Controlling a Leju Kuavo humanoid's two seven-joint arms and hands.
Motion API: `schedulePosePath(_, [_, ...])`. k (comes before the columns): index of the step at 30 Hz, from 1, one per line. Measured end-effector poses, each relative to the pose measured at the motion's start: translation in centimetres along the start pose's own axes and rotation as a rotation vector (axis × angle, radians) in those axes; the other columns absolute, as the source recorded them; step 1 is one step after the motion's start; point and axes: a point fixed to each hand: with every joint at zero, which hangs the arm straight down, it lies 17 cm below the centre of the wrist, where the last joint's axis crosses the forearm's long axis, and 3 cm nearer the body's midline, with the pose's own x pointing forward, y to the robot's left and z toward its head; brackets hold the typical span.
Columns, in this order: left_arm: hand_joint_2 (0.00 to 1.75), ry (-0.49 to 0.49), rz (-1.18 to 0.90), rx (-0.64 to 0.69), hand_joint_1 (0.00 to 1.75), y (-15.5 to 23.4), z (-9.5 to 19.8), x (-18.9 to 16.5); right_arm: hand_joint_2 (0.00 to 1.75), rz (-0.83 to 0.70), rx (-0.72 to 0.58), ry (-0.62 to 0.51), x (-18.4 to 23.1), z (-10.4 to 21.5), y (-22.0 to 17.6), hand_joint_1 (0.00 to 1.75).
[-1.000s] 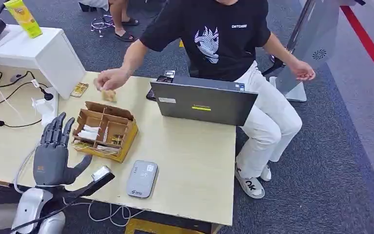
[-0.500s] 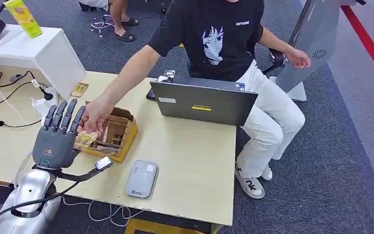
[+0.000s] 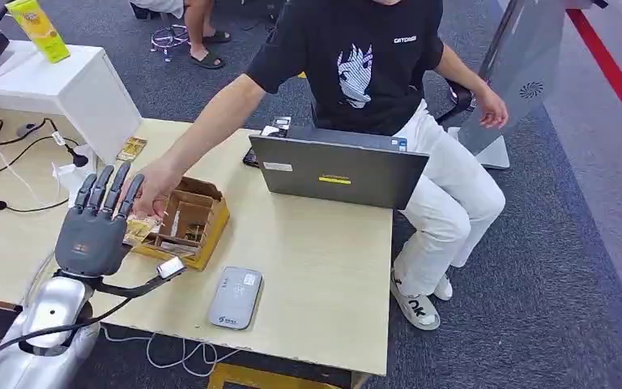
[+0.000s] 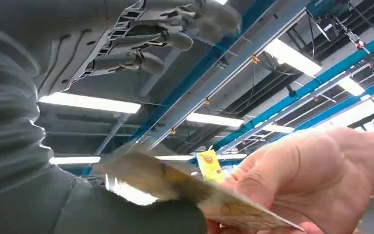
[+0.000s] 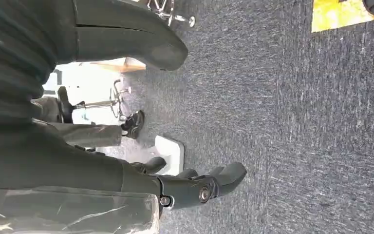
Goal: Pass the card to the sensor for recognition and then transmit it.
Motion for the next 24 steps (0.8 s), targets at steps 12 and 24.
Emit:
schedulePosePath(12, [1.75, 0.000, 0.003, 0.059, 1.75, 1.1, 0.0, 0.2, 1.75, 0.000, 0.000, -0.001, 0.0, 0.0, 0.0, 0.00])
schedulePosePath(24, [1.75, -0.026, 0.100, 0.081, 1.75, 1.8, -0.3, 3.1, 1.75, 0.000, 0.001, -0.001, 0.0, 0.0, 0.0, 0.00])
